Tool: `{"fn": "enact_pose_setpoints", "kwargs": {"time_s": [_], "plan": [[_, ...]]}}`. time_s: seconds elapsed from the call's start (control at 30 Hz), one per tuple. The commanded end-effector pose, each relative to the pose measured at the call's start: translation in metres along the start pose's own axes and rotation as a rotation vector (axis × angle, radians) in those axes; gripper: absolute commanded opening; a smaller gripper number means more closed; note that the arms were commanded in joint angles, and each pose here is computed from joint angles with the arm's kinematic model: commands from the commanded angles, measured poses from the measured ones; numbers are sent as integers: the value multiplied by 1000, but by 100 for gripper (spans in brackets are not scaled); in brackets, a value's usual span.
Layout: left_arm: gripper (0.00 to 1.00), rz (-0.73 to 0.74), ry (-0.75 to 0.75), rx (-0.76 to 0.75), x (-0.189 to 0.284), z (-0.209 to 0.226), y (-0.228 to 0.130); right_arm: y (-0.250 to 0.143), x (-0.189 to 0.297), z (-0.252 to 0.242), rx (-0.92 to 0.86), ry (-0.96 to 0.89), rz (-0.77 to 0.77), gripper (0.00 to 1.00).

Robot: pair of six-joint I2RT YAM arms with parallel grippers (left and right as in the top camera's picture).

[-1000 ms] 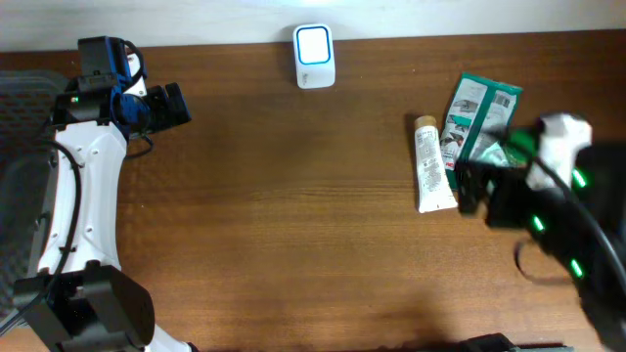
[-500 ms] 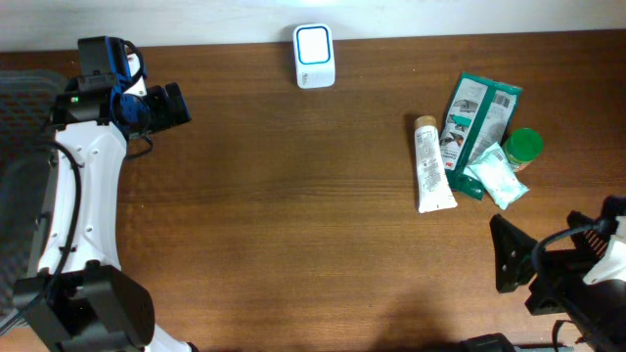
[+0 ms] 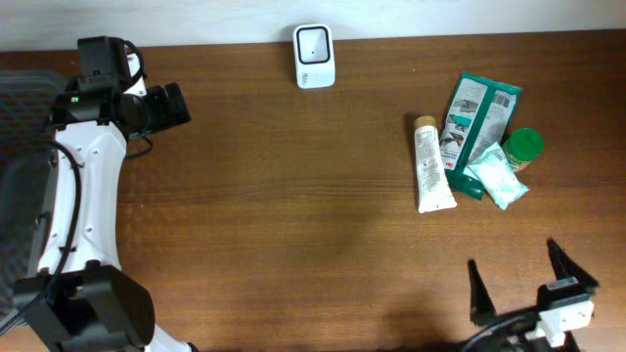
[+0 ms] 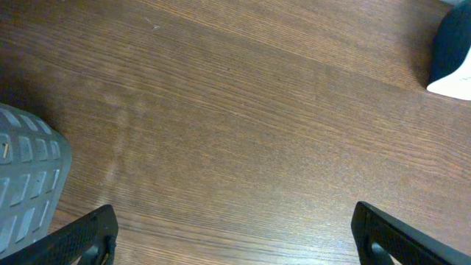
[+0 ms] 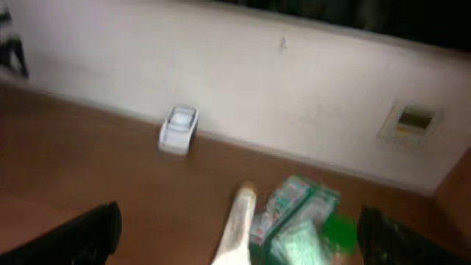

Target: Scan the item barcode

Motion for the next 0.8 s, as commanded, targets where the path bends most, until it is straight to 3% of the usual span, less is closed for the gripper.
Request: {"fn": "enact_pose_setpoints", "kwargs": {"time_s": [0.0, 0.57, 0.7, 0.77], "plan": [[99, -18, -2, -4, 5, 0, 4, -19, -21, 2, 44, -9, -36, 98], [99, -18, -1, -3, 5, 1, 4, -112, -105, 13, 34, -34, -194, 98], [99, -18, -1, -3, 5, 1, 4, -133, -109, 15, 33, -27, -112, 98], [99, -18, -1, -3, 5, 1, 4, -161, -110, 22, 31, 15, 18, 98]]}}
Point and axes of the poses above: each gripper's point midway between its finger pads, its own x axis back along the fingers, its own z axis along the line the jaws close on, y = z × x, the point moved 3 cm from there along x, back along the fingers, and after that the axes turned 2 degrees about -x, right-handed, at the moved point
